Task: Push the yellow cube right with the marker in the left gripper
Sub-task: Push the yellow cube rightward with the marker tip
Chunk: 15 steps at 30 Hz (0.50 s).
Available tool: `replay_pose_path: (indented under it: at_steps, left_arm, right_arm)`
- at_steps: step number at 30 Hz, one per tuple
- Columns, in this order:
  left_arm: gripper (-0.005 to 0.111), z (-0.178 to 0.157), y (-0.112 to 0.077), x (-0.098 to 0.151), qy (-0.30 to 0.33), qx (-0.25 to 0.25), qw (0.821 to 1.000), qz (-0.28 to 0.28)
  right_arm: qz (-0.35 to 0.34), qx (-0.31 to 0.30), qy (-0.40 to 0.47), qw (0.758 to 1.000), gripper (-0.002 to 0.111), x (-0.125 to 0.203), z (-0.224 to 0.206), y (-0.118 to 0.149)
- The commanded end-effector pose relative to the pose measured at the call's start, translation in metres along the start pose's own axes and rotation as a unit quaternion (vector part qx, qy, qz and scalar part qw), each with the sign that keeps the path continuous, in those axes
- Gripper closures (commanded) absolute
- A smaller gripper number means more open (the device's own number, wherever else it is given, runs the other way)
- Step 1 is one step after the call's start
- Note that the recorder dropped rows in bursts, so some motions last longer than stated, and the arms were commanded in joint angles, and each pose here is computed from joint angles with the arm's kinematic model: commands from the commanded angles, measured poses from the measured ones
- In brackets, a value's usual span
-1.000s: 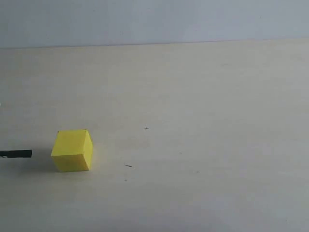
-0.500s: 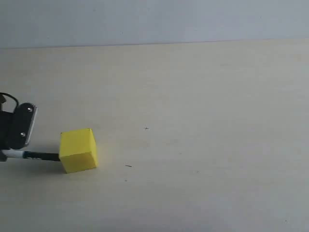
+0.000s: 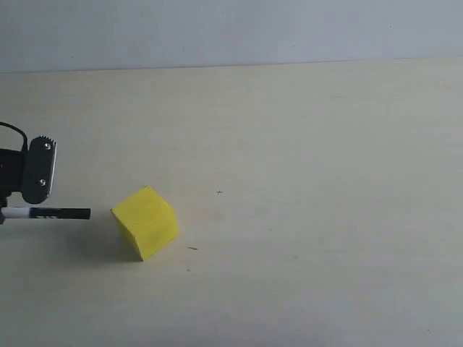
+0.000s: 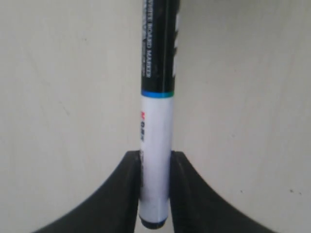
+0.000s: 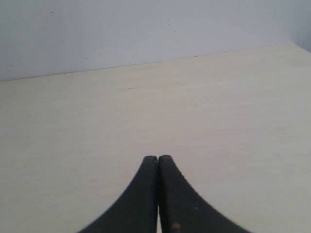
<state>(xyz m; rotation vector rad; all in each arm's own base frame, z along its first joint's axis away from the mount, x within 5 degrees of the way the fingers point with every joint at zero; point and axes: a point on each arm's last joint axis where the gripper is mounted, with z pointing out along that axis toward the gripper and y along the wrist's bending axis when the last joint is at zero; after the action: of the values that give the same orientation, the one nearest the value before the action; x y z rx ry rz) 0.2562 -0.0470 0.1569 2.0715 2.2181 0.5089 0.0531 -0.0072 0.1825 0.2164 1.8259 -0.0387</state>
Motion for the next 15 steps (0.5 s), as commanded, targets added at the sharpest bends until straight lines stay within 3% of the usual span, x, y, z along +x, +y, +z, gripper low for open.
replay_pose_path:
  at_steps: [1,9,15]
  left_arm:
    - [0.107,0.011,0.005,-0.01,-0.035,-0.012,0.999,-0.02]
    - [0.107,0.001,-0.014,-0.061,-0.062,-0.014,0.994,0.092]
    - [0.107,-0.009,-0.017,-0.045,0.009,0.033,0.996,0.087]
  right_arm:
    - [0.0,-0.001,-0.001,1.0,0.108,0.001,0.0,0.0]
    - [0.0,-0.001,-0.001,1.0,0.108,0.001,0.0,0.0]
    - [0.0,-0.001,-0.001,1.0,0.108,0.001,0.0,0.0]
